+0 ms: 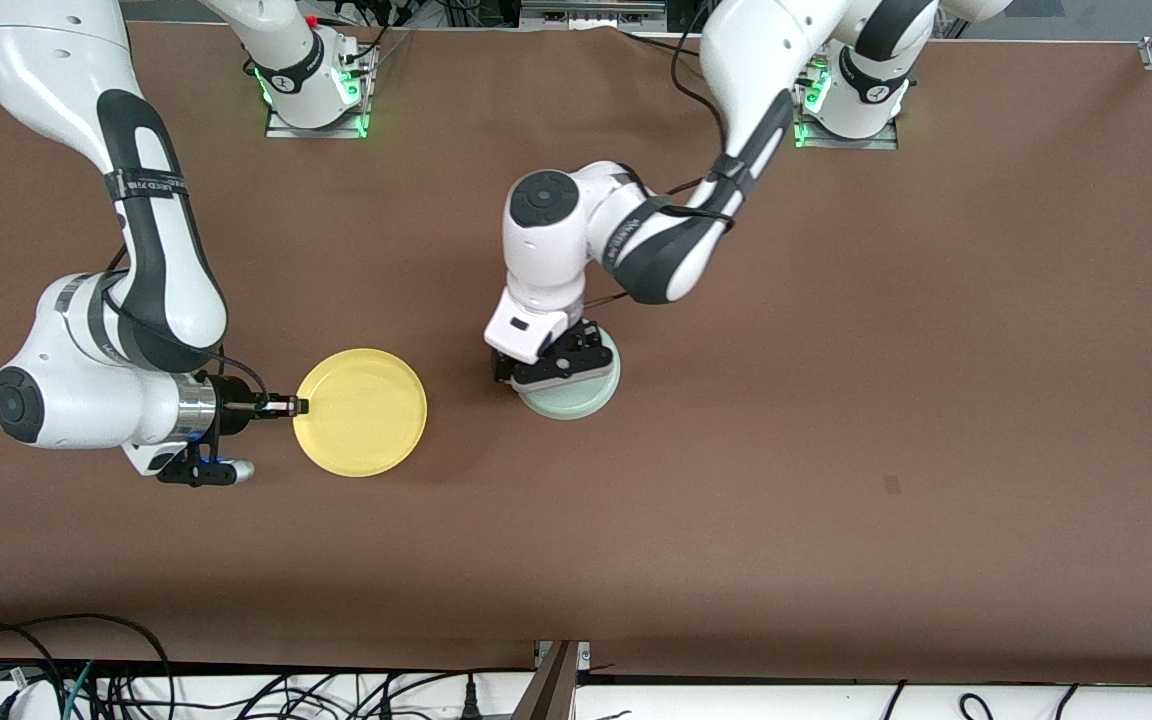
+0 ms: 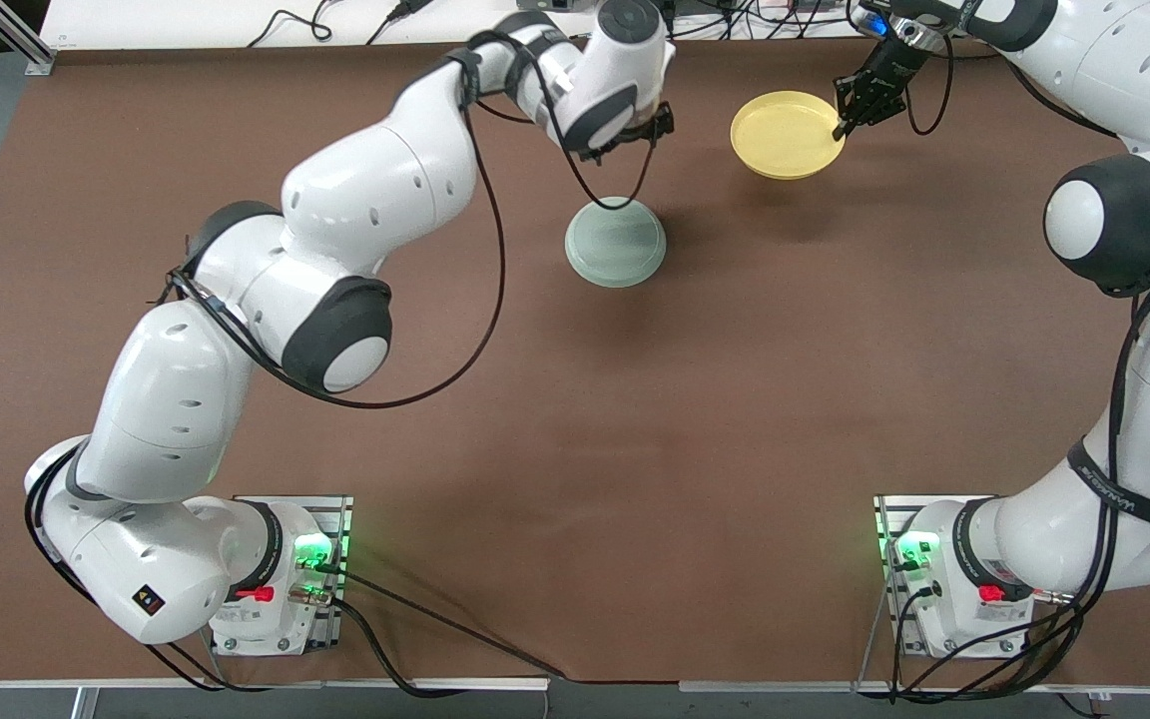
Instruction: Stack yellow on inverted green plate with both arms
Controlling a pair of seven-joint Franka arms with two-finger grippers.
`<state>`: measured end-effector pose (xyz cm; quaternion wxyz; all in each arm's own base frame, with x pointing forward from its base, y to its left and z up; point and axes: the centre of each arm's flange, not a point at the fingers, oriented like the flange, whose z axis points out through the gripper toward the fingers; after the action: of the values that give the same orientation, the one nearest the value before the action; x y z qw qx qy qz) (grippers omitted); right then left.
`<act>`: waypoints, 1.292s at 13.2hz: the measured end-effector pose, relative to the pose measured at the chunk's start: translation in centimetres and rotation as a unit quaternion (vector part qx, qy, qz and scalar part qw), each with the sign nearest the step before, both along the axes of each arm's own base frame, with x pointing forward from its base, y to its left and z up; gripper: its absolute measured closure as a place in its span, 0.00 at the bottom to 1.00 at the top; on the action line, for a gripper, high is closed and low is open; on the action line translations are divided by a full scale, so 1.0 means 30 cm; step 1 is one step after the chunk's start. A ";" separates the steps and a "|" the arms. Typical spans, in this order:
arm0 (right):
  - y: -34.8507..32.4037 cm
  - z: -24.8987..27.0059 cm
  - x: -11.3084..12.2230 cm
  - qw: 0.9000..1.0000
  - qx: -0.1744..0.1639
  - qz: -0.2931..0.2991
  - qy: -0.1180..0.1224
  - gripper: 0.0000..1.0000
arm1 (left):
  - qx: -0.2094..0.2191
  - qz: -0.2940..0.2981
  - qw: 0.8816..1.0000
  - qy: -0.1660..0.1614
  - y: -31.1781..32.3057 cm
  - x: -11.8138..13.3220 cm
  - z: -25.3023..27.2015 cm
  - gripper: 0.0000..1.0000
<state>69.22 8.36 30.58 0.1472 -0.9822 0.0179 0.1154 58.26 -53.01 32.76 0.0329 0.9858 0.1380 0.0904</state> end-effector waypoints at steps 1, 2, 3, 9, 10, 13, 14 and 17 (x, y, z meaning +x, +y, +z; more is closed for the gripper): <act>0.005 -0.013 -0.005 1.000 0.005 -0.003 0.002 0.97 | 0.018 -0.025 0.999 0.020 0.061 0.024 0.043 0.00; 0.016 -0.033 -0.013 1.000 0.013 -0.009 0.006 0.97 | 0.033 -0.048 0.998 0.036 0.129 0.050 0.101 0.00; 0.037 -0.058 -0.022 1.000 0.023 -0.015 0.007 0.97 | 0.046 -0.063 0.996 0.047 0.204 0.078 0.172 0.00; 0.389 -0.206 -0.133 0.998 0.053 -0.030 -0.005 0.97 | 0.089 -0.134 0.981 0.111 0.685 0.140 0.610 0.00; 0.477 -0.213 -0.160 0.998 0.048 -0.033 -0.008 0.97 | 0.093 -0.148 0.977 0.124 0.766 0.134 0.671 0.00; 0.733 -0.234 -0.270 0.998 0.033 -0.035 -0.026 0.97 | 0.091 -0.175 0.969 0.152 1.008 0.097 0.827 0.00; 0.791 -0.254 -0.317 0.998 0.028 -0.035 -0.034 0.97 | 0.084 -0.173 0.969 0.158 1.099 0.077 0.865 0.00; 0.877 -0.346 -0.452 0.998 0.016 -0.032 -0.047 0.97 | 0.064 -0.175 0.966 0.178 1.356 -0.025 0.946 0.00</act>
<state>55.67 34.67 20.21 0.1674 -0.9830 0.0402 0.0642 57.50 -12.31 61.13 -0.0399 0.9948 -0.0394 -0.0854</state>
